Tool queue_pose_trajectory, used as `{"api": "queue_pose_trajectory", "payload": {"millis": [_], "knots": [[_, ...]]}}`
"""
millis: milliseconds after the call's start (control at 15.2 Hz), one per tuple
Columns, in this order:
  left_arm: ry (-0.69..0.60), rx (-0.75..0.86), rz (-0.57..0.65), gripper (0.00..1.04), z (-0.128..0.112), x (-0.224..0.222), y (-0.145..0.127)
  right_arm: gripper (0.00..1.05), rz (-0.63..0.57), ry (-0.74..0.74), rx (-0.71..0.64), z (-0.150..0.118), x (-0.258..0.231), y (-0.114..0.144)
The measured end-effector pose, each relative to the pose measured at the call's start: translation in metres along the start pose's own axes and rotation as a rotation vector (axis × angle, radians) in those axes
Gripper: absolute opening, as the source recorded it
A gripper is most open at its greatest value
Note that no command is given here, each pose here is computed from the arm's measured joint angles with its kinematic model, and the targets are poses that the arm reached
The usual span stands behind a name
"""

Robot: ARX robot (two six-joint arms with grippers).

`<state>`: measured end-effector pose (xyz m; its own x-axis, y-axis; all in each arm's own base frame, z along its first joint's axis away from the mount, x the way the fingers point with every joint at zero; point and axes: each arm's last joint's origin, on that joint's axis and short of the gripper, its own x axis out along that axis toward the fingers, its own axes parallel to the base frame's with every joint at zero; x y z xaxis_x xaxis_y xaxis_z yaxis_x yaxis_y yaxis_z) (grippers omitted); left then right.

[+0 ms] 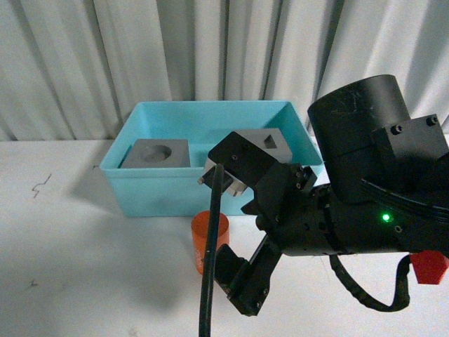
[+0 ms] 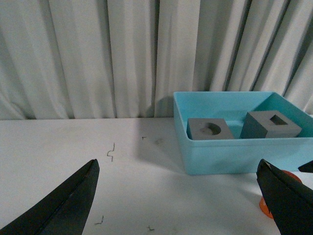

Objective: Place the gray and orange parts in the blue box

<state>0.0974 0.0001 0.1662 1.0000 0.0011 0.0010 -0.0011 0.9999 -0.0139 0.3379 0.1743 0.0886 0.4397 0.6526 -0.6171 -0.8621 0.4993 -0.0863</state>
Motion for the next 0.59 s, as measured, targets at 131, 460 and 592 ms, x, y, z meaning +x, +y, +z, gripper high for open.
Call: {"api": "queue_pose_trajectory", "payload": {"millis": [131, 460, 592], "knots": [[0.0, 0.0, 0.0, 0.98, 0.0, 0.0, 0.0, 0.98, 0.003, 0.005, 0.002, 0.001, 0.007, 0.0], [0.0, 0.0, 0.0, 0.98, 0.0, 0.0, 0.0, 0.85, 0.014, 0.002, 0.007, 0.007, 0.019, 0.006], [0.0, 0.0, 0.0, 0.98, 0.0, 0.0, 0.0, 0.62, 0.017, 0.011, 0.018, 0.005, 0.02, 0.006]]}}
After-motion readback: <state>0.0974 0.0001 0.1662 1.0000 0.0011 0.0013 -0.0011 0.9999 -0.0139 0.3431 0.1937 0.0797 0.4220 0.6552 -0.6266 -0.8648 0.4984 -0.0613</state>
